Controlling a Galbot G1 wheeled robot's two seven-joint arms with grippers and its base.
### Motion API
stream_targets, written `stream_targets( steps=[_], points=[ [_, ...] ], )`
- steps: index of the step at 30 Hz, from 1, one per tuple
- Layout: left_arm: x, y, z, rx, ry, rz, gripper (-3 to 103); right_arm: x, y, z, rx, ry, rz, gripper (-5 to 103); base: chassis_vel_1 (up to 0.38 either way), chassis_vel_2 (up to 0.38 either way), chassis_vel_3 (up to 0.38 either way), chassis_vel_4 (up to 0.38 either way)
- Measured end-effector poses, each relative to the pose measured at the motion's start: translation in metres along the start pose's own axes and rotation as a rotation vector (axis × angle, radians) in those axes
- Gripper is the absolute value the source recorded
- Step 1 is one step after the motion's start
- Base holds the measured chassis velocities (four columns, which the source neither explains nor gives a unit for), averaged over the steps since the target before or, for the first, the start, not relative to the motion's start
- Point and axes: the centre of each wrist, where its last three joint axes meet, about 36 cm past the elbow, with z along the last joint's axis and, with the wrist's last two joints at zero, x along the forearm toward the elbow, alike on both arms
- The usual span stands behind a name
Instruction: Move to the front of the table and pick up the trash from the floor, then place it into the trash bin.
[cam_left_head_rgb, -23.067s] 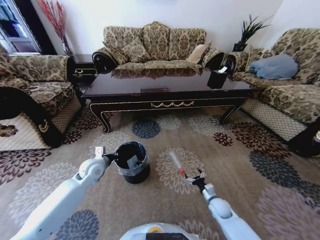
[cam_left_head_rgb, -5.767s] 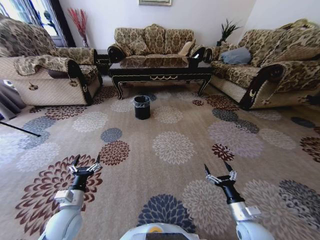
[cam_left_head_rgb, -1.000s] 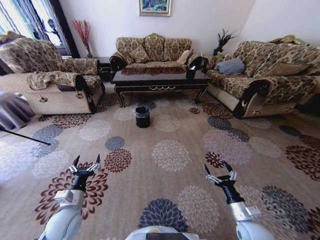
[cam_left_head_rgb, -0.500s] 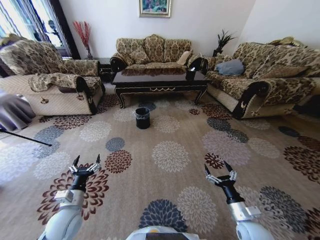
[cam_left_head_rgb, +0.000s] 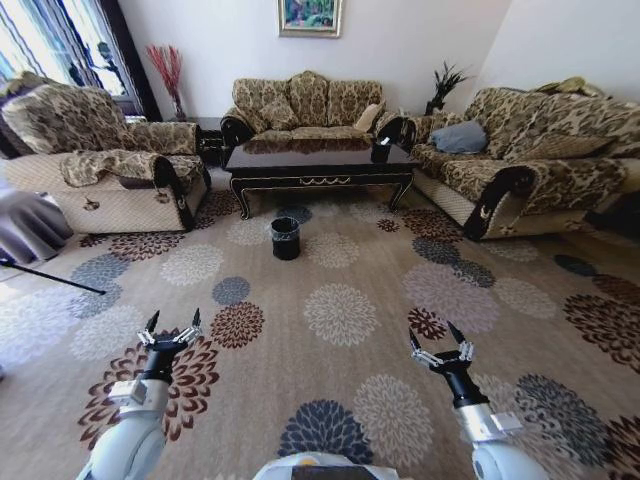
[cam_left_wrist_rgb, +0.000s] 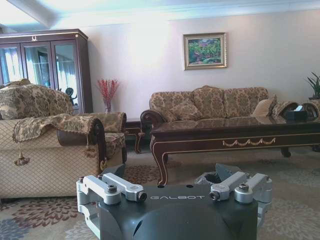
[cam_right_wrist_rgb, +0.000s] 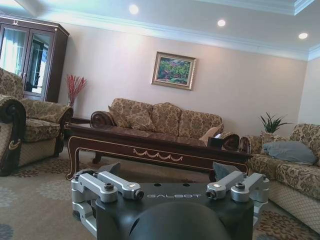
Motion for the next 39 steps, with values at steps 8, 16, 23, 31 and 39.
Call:
stream_targets(
  steps=[8, 16, 23, 31, 39],
  points=[
    [0.0000, 0.0000, 0.0000, 0.000, 0.000, 0.000, 100, 0.0000, 0.0000, 0.0000, 0.000, 0.000, 0.000, 100, 0.000, 0.000, 0.000, 0.000],
    [0.0000, 0.0000, 0.0000, 0.000, 0.000, 0.000, 100, 0.0000, 0.0000, 0.0000, 0.000, 0.000, 0.000, 100, 0.000, 0.000, 0.000, 0.000],
    [0.0000, 0.0000, 0.0000, 0.000, 0.000, 0.000, 100, 0.0000, 0.0000, 0.0000, 0.000, 0.000, 0.000, 100, 0.000, 0.000, 0.000, 0.000],
    [0.0000, 0.0000, 0.0000, 0.000, 0.000, 0.000, 100, 0.0000, 0.0000, 0.0000, 0.000, 0.000, 0.000, 100, 0.000, 0.000, 0.000, 0.000],
    [0.0000, 0.0000, 0.0000, 0.000, 0.000, 0.000, 100, 0.0000, 0.0000, 0.0000, 0.000, 0.000, 0.000, 100, 0.000, 0.000, 0.000, 0.000]
  ],
)
